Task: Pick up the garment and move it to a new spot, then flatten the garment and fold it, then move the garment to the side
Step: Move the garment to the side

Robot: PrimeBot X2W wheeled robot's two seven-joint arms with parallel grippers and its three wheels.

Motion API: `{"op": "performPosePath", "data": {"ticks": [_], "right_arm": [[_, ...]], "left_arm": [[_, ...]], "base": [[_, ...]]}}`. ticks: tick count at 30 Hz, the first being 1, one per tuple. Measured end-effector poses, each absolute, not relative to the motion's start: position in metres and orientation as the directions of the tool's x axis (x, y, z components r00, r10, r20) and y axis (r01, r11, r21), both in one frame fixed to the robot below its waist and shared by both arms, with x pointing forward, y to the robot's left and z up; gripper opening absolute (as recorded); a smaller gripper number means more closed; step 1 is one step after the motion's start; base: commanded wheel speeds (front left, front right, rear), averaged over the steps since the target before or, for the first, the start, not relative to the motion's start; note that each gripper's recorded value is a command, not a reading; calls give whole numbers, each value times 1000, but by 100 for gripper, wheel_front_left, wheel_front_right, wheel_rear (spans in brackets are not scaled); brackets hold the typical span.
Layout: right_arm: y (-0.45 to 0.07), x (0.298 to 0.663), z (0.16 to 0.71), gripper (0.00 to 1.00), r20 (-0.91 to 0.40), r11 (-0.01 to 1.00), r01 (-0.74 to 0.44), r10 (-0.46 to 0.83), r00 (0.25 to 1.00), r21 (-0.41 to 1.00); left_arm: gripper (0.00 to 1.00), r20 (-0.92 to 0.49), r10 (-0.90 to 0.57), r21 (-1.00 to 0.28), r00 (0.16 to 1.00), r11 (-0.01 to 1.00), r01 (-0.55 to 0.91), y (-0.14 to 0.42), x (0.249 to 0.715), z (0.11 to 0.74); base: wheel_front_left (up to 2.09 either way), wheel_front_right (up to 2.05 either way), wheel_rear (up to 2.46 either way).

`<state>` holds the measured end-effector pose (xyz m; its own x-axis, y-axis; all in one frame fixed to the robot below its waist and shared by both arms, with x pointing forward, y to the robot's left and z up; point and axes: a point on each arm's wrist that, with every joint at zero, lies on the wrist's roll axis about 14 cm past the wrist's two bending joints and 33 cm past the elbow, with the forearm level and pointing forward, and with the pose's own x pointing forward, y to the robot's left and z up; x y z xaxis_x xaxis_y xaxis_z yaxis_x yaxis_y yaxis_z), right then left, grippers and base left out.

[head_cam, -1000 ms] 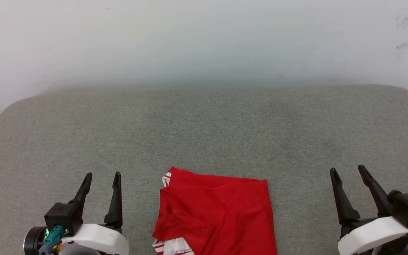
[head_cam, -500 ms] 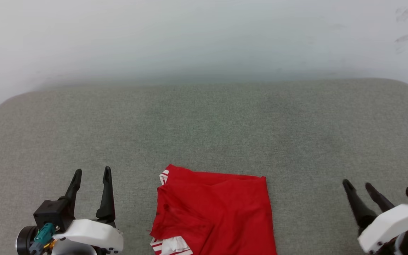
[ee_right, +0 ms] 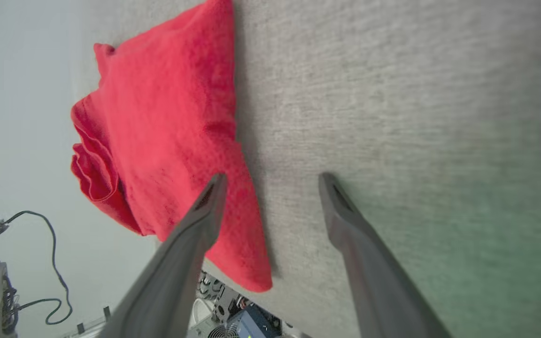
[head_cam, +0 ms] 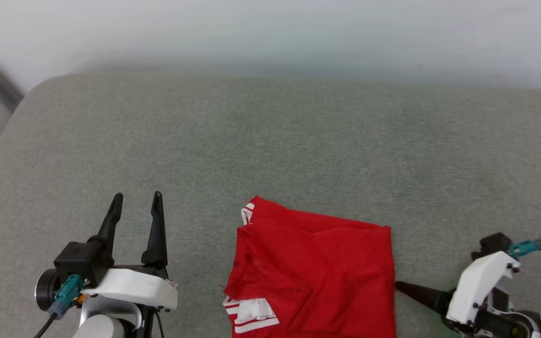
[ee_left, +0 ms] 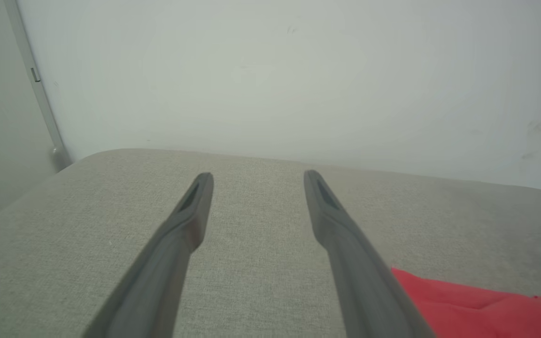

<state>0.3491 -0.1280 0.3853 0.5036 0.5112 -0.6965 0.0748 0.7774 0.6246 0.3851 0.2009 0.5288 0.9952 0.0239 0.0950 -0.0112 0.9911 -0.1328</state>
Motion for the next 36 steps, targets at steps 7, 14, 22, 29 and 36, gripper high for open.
{"op": "performPosePath", "data": {"ticks": [7, 14, 22, 29, 36], "right_arm": [[-75, 361, 377, 100, -646, 695, 50, 637, 420, 718], [-57, 364, 379, 0, -619, 673, 18, 668, 412, 739], [-85, 371, 400, 0, -652, 807, -179, 567, 503, 563], [-163, 386, 420, 0, -706, 947, -253, 318, 633, 199], [-237, 384, 455, 0, -689, 975, -202, 83, 720, -93]], "left_arm": [[100, 69, 50, -123, 996, 992, -41, 212, 384, 519], [100, 72, 59, -117, 996, 992, -50, 215, 382, 519], [100, 83, 43, -114, 996, 993, -34, 209, 369, 521], [100, 106, -47, -110, 993, 992, 59, 179, 379, 527], [100, 129, -193, -125, 973, 970, 209, 128, 401, 532]], "base": [[0, 0, 0], [0, 0, 0], [0, 0, 0], [0, 0, 0], [0, 0, 0]]}}
